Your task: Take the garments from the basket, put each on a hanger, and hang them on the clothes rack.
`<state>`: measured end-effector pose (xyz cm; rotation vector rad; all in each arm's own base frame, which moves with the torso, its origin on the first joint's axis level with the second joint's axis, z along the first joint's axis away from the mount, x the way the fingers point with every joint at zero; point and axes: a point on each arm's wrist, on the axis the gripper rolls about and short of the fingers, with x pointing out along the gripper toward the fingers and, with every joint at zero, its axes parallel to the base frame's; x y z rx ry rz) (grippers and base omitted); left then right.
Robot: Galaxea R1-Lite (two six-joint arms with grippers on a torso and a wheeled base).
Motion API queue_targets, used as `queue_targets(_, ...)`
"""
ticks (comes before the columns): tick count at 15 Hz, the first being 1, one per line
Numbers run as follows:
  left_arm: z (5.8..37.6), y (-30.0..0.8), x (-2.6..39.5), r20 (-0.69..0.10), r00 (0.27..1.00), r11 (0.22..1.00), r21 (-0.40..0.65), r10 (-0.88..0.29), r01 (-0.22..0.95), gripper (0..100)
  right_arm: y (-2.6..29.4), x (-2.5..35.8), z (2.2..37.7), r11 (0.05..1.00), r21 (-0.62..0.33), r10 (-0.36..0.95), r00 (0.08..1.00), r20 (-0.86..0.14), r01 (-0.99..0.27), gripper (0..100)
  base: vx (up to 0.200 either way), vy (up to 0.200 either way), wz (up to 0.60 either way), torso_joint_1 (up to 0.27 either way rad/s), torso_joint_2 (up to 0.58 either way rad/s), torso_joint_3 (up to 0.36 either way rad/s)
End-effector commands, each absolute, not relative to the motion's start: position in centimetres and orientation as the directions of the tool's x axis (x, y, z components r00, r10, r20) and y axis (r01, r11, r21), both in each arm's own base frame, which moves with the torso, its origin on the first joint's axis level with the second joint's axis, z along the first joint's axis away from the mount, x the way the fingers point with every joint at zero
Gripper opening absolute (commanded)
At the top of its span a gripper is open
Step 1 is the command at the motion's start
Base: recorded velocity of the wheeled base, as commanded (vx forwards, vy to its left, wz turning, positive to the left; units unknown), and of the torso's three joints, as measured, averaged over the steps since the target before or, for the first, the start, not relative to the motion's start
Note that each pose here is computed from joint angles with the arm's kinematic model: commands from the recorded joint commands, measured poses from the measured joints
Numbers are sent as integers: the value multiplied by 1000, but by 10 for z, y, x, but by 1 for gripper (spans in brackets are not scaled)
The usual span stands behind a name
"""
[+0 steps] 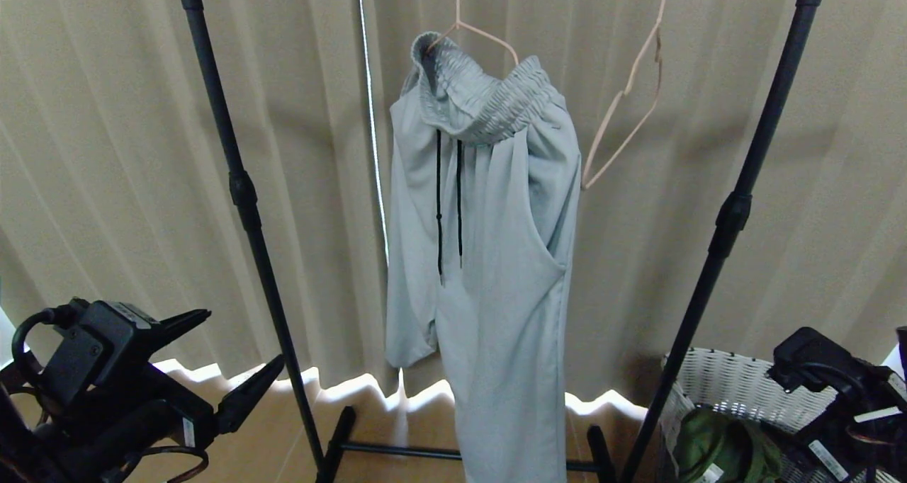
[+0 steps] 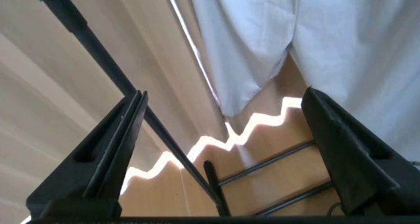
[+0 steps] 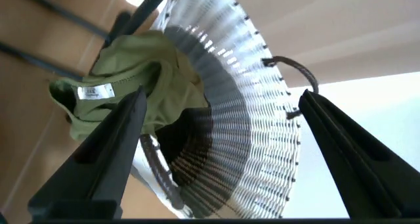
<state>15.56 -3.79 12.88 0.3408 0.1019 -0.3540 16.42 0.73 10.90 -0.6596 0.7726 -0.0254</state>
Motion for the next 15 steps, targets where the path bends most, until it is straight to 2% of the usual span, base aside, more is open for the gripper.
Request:
queue_targets(1,132,-38,159,-144,936,884,309,-322,351,100,5,184,97,796,-552,-272,668,-693,-249,100,0,0,0,0,0,0)
queue_targets(5,139,-36,163,-110,946,892,315,-305,324,100,7,213,77,789,-532,-277,596,-754,-306,100,0,0,0,0,0,0)
queue_targets(9,141,-34,166,-100,952,897,318,-289,306,100,7,220,61,785,-520,-294,535,-792,-337,100,0,0,0,0,0,0)
queue_targets(12,143,-32,168,-93,956,901,319,-279,294,100,-4,225,50,800,-509,-322,488,-811,-318,100,0,0,0,0,0,0)
queue_targets(15,143,-32,168,-94,956,900,320,-279,295,100,-13,235,48,811,-511,-341,478,-809,-285,100,0,0,0,0,0,0)
